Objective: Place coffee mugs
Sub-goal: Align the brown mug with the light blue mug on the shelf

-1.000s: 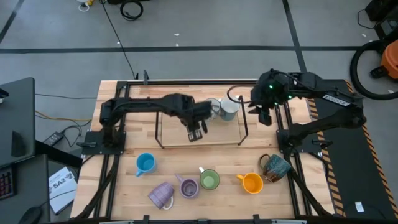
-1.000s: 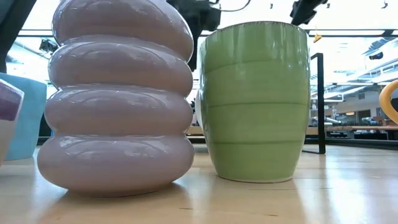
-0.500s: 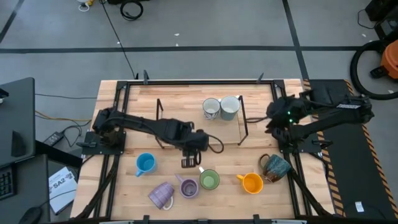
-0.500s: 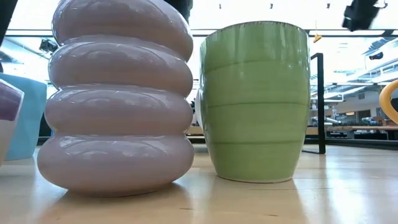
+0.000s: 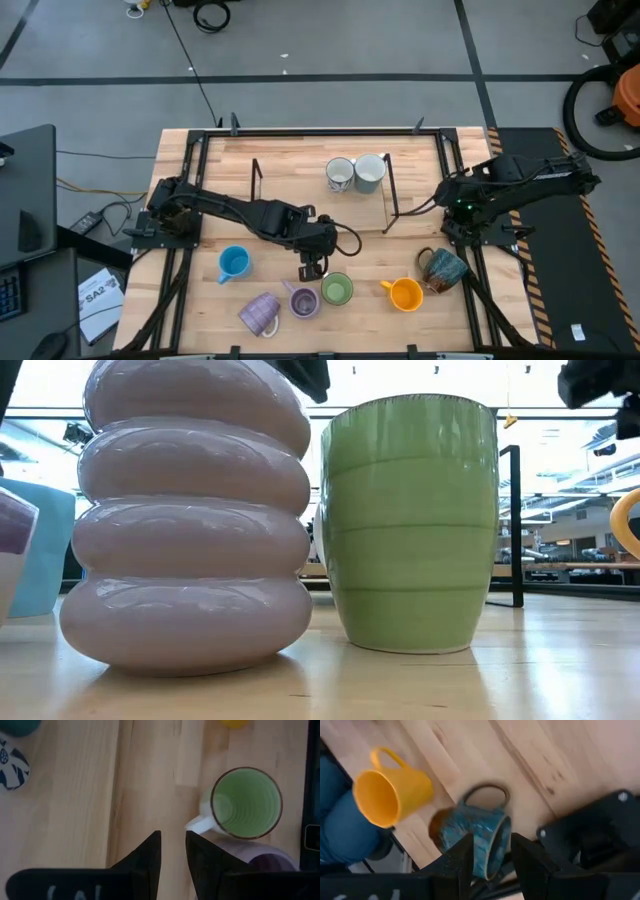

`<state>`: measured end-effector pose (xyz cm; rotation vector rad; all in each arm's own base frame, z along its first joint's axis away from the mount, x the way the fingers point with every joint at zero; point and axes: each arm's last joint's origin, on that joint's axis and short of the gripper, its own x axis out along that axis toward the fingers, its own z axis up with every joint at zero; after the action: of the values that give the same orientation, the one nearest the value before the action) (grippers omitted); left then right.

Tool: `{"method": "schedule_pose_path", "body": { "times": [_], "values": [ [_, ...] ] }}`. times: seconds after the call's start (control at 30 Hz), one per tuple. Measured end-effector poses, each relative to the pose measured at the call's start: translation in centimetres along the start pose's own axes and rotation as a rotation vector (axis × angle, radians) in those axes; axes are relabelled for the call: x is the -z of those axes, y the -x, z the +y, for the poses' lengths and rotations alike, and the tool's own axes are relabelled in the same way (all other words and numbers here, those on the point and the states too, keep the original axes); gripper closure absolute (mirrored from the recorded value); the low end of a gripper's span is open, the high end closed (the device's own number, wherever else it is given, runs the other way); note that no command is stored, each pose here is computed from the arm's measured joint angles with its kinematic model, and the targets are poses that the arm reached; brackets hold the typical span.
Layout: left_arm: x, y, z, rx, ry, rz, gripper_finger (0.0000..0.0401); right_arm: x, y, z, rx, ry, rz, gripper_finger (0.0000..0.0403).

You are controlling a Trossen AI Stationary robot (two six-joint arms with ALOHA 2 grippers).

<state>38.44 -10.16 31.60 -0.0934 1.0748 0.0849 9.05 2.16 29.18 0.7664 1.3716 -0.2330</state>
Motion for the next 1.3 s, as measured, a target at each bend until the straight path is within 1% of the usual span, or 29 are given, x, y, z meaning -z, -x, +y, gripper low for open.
{"method": "schedule_pose_path", "body": {
  "times": [0.17, 0.4, 0.5, 0.67, 0.77, 0.83, 1.1, 1.3],
  "values": [
    [0.0, 0.0, 0.0, 0.001, 0.026, -0.004, 0.0306, 0.4, -1.2, -0.2, 0.017, -0.034, 0.068, 0.0267],
    [0.0, 0.0, -0.2, 0.003, 0.022, -0.003, 0.0306, 0.9, -2.9, -0.5, 0.050, -0.072, 0.149, 0.0267],
    [0.0, 0.0, -0.2, 0.004, 0.022, -0.003, 0.0306, 1.1, -3.4, -0.5, 0.044, -0.081, 0.176, 0.0267],
    [0.0, 0.0, -0.2, 0.004, 0.022, -0.003, 0.0306, 1.4, -4.2, -0.4, -0.019, -0.068, 0.171, 0.0267],
    [0.0, 0.0, -0.2, 0.004, 0.022, -0.004, 0.0305, 1.7, -4.5, -0.6, -0.007, -0.081, 0.171, 0.0267],
    [0.0, 0.0, -0.2, 0.004, 0.022, -0.003, 0.0306, 1.7, -4.4, -0.4, -0.019, -0.080, 0.158, 0.0267],
    [0.0, 0.0, -0.2, 0.005, 0.022, -0.005, 0.0306, 2.0, -4.8, -0.1, 0.029, -0.141, 0.154, 0.0267],
    [0.0, 0.0, -0.2, 0.005, 0.023, -0.007, 0.0305, 2.1, -5.5, 0.6, 0.102, -0.210, 0.175, 0.0267]
  ]
}}
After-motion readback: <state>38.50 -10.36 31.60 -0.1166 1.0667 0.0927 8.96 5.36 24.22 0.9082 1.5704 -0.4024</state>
